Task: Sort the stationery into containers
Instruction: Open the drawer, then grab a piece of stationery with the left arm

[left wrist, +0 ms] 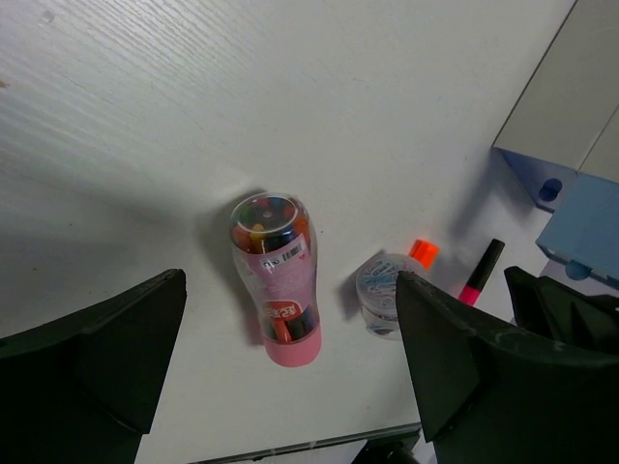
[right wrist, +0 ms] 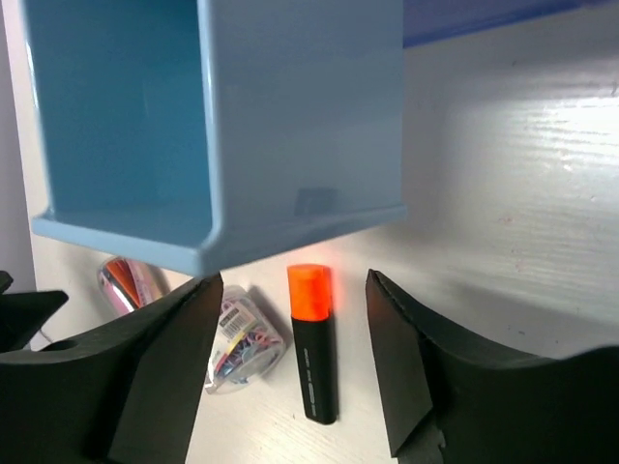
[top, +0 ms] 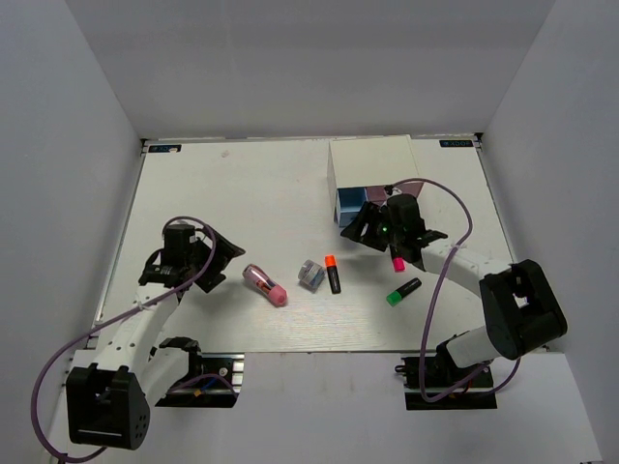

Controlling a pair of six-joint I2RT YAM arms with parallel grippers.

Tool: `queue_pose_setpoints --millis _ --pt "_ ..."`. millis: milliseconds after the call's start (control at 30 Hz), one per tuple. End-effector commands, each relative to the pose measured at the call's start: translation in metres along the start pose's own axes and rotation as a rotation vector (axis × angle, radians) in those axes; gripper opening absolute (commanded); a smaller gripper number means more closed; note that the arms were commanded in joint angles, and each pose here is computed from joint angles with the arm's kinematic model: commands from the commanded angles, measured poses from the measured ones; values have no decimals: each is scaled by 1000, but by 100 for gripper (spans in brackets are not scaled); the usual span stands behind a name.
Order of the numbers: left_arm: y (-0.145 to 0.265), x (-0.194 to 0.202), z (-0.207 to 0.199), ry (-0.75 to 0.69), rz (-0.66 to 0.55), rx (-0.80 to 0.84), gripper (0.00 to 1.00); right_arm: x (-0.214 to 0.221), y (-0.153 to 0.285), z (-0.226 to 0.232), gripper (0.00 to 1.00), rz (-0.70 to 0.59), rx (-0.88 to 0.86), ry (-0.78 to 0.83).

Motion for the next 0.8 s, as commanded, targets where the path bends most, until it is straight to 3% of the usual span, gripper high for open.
queue_pose_setpoints --millis 0,233,400,433,467,533,667,700,767 --pt "10 -7 -24 -86 14 109 100 1 10 11 68 15 -73 33" --pt "10 -27 -76 -341 16 331 100 20 24 18 68 88 -214 171" --pt "3 -26 -113 -482 63 426 94 27 38 25 56 106 -350 370" --pt "0 -25 -118 -520 67 433 92 28 39 25 46 108 -359 390" --pt "-4 -25 -125 -546 87 440 88 28 40 24 32 105 -372 434" --pt "-9 -14 -134 -617 127 450 72 31 48 28 0 115 -431 511" --pt "-21 8 -152 -727 203 435 52 30 61 23 0 80 -433 653" --pt "-23 15 -154 -741 219 427 42 34 62 16 0 85 -413 660" --pt "-28 33 -160 -801 251 421 33 19 67 10 0 -9 -314 669"
Point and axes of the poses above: each gripper's point midway between its finger pads, its own y axis back along the fingers, its own z axis along the line the jaws close on, x = y × z, the point moved 5 cm from there along y, back along the fingers, and after that the axes turned 6 degrees about -y, right-handed, at the moved point
